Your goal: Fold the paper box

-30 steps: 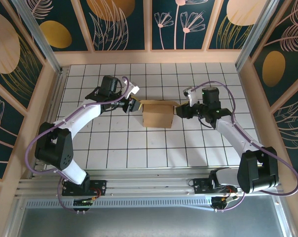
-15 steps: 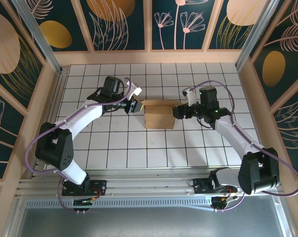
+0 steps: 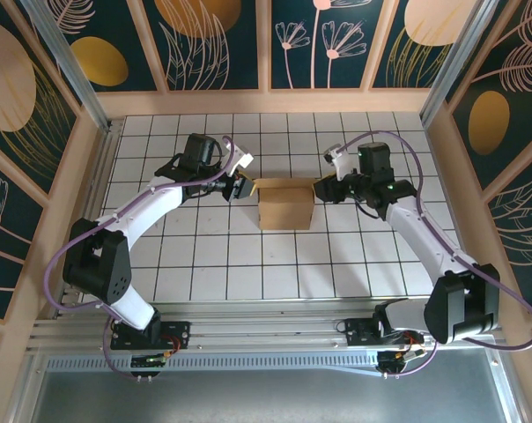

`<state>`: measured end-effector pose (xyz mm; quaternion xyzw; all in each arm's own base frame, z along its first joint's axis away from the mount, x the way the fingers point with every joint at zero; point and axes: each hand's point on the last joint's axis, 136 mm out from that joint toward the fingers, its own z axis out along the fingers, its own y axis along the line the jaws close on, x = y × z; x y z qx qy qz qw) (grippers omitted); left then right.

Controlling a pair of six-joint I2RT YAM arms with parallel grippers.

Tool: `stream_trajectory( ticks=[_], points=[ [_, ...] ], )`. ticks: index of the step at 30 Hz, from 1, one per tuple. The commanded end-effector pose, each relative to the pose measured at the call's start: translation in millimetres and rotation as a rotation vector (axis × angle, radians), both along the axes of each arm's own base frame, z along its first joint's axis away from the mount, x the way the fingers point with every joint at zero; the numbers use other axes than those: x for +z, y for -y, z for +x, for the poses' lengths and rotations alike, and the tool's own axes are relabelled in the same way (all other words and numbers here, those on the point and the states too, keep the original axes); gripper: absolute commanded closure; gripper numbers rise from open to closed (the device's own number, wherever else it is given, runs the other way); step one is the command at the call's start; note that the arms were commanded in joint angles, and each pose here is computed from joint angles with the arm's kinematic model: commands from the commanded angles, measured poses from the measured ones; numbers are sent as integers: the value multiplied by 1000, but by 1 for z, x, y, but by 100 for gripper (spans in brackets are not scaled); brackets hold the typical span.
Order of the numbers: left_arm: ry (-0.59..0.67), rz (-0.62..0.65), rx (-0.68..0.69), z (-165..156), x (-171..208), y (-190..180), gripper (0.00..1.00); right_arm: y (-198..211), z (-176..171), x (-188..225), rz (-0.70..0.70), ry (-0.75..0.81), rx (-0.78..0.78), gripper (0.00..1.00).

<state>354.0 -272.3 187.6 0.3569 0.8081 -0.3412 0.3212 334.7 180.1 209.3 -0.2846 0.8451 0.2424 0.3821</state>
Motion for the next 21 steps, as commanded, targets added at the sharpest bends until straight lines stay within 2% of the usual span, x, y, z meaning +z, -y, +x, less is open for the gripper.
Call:
stream_trajectory(
  ticks=[1,13,21],
  points=[
    [12,5,-20,2,2,4,77,-5,-4,3,-6,-14,49,62],
    [-8,0,-21,0,-1,5,81,-4,-3,-4,5,-36,25,67],
    [-3,1,-26,-1,-1,7,84,-4,1,-4,0,-47,-31,85]
  ],
)
